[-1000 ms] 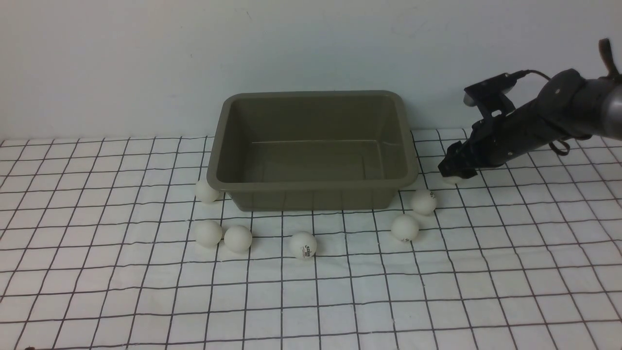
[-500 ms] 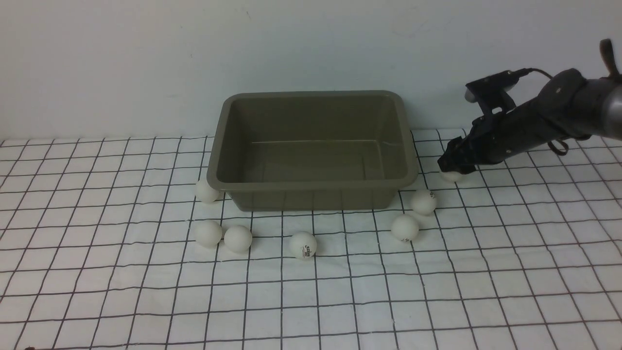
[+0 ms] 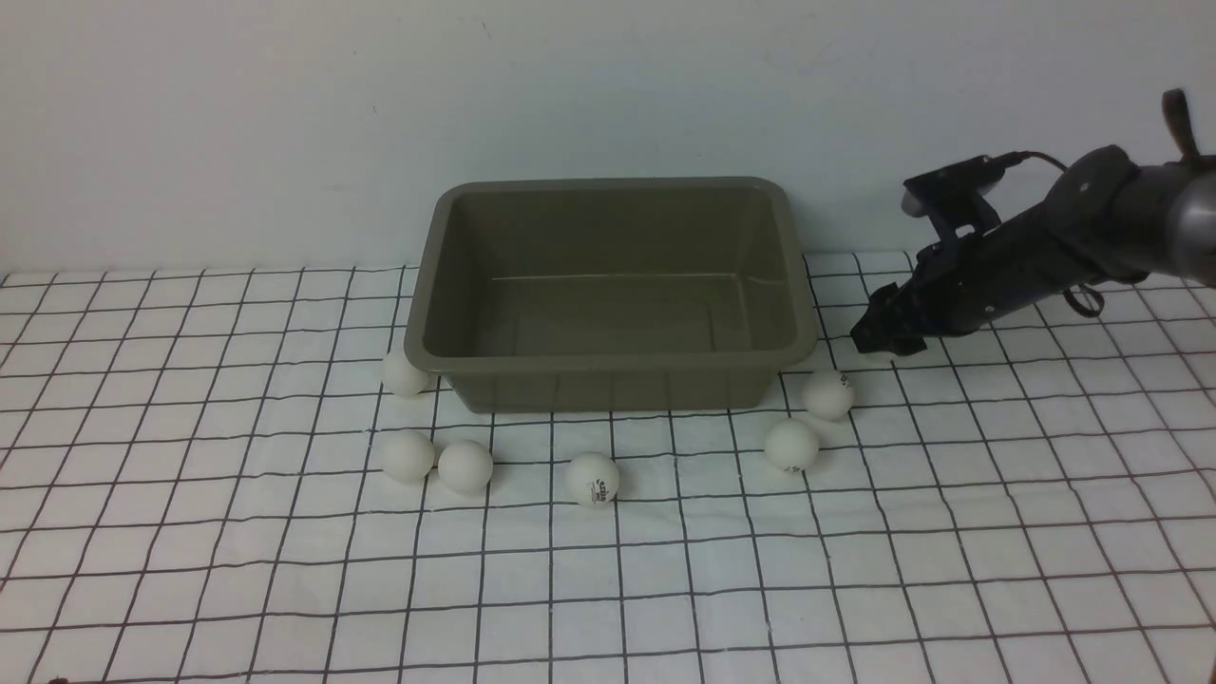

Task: Put the table tennis balls into the box on the white checkered tablecloth.
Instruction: 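Reach for and grasp a ping pong ball on the table, then release the ping pong ball into the bin and lift the gripper away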

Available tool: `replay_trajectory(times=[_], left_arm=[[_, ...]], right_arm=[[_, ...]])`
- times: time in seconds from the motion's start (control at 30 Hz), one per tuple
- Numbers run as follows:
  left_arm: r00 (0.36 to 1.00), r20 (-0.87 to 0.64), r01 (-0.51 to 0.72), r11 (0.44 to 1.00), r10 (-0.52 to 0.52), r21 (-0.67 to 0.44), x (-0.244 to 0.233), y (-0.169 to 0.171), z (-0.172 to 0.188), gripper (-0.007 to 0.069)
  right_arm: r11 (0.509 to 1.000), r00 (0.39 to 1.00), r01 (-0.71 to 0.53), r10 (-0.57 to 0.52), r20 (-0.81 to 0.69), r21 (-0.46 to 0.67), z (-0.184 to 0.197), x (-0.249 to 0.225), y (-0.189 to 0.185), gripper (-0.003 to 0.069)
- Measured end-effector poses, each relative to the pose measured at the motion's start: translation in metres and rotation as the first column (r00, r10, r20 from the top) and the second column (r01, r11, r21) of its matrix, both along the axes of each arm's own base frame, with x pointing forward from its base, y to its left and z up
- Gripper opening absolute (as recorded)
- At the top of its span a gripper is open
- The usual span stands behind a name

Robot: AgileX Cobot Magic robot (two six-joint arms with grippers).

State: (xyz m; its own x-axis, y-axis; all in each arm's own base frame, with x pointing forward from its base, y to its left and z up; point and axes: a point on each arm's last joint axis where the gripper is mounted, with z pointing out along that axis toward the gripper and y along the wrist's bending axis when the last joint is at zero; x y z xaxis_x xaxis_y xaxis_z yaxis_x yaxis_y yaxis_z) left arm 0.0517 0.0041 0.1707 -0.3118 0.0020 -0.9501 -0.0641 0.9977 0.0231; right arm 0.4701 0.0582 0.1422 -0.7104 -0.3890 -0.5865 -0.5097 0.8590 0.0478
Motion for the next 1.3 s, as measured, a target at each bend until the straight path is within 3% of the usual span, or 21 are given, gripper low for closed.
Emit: replay_trajectory(times=[0.13,0.4,0.57,0.73,0.77,1.0,1.3], left_arm=[[1.000,0.000,0.000,1.000,0.000,0.000,0.000,0.000,0.000,0.0310],[1.000,0.000,0.000,1.000,0.000,0.000,0.000,0.000,0.000,0.0310],[1.000,0.000,0.000,1.000,0.000,0.000,0.000,0.000,0.000,0.0310],[1.000,0.000,0.000,1.000,0.000,0.000,0.000,0.000,0.000,0.0310],[1.000,0.000,0.000,1.000,0.000,0.000,0.000,0.000,0.000,0.0310],[1.000,0.000,0.000,1.000,0.000,0.000,0.000,0.000,0.000,0.0310],[1.000,0.000,0.000,1.000,0.000,0.000,0.000,0.000,0.000,0.0310]], right_arm=[[1.000,1.000,-0.003,0.003,0.000,0.001,-0.002,0.001,0.000,0.0360],[1.000,1.000,-0.020,0.020,0.011,-0.010,0.005,0.000,0.000,0.0360],[0.999,0.994,-0.037,0.037,0.107,0.004,0.051,-0.005,0.001,0.0360],[0.992,0.984,-0.086,0.071,0.165,0.089,0.084,-0.013,0.010,0.0360],[0.980,0.980,-0.131,0.105,0.170,0.152,0.089,-0.016,0.020,0.0360],[0.922,0.945,-0.292,0.237,0.225,0.254,0.092,-0.025,0.068,0.0360],[0.910,0.918,-0.369,0.324,0.228,0.189,0.057,-0.022,0.093,0.0360]])
